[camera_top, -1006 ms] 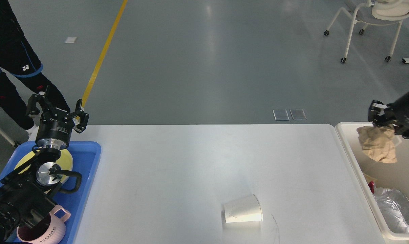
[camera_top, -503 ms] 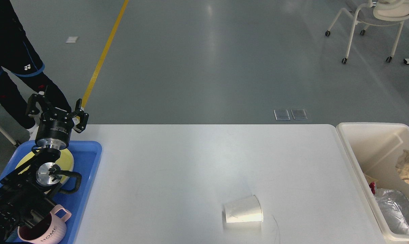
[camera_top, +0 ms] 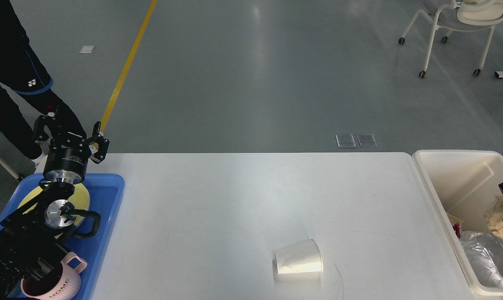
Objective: Tidy desktop
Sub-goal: 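Carry the paper wrapper over the bin and drop it in, then raise the right gripper and lower it to the white paper cup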
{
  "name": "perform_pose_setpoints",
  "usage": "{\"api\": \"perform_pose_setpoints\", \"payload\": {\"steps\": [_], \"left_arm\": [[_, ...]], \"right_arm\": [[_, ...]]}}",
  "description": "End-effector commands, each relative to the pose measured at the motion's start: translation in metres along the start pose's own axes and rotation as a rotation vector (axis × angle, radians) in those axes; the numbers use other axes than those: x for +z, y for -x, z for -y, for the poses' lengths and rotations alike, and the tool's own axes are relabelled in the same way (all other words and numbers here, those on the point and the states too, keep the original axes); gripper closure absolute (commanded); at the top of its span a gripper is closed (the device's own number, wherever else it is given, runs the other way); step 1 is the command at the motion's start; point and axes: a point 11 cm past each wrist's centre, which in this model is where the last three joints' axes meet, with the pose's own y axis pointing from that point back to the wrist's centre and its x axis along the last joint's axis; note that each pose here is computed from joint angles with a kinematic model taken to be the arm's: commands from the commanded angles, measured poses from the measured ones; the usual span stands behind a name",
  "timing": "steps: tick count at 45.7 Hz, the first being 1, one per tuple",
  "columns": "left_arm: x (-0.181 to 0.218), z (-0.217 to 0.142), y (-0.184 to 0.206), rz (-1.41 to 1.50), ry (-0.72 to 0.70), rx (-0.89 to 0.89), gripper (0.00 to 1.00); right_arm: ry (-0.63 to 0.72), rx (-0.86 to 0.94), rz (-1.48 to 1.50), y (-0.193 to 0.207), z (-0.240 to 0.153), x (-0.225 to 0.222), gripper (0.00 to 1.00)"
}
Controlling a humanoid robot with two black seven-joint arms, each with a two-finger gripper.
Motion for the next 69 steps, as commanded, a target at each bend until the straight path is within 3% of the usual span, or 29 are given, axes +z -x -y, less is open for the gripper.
{"api": "perform_pose_setpoints", "payload": {"steps": [1, 16, 31, 42, 50, 59, 69], "left_arm": [[0.001, 0.000, 0.000, 0.001, 0.001, 0.001, 0.03], [0.000, 0.000, 0.000, -0.002, 0.000, -0.002, 0.03], [0.000, 0.000, 0.000, -0.002, 0.000, -0.002, 0.03], [0.000, 0.000, 0.000, -0.001, 0.000, -0.001, 0.03], [0.000, 0.000, 0.000, -0.002, 0.000, -0.002, 0.03], [0.001, 0.000, 0.000, 0.001, 0.001, -0.001, 0.03], [0.000, 0.000, 0.000, -0.001, 0.000, -0.001, 0.03]], "right_arm": [[-0.003, -0.006, -0.005, 0.004, 0.000, -0.002, 0.00], [-0.035, -0.021, 0.013, -0.002, -0.007, -0.020, 0.00], [-0.266, -0.215, -0.080, -0.023, -0.071, -0.133, 0.00], [-0.440, -0.426, -0.500, -0.003, -0.176, -0.212, 0.00], [-0.554, -0.463, -0.714, 0.010, -0.262, -0.247, 0.00], [-0.570, -0.503, -1.000, 0.049, -0.360, -0.253, 0.00], [-0.534, -0.603, -1.029, 0.092, -0.445, -0.233, 0.00]]}}
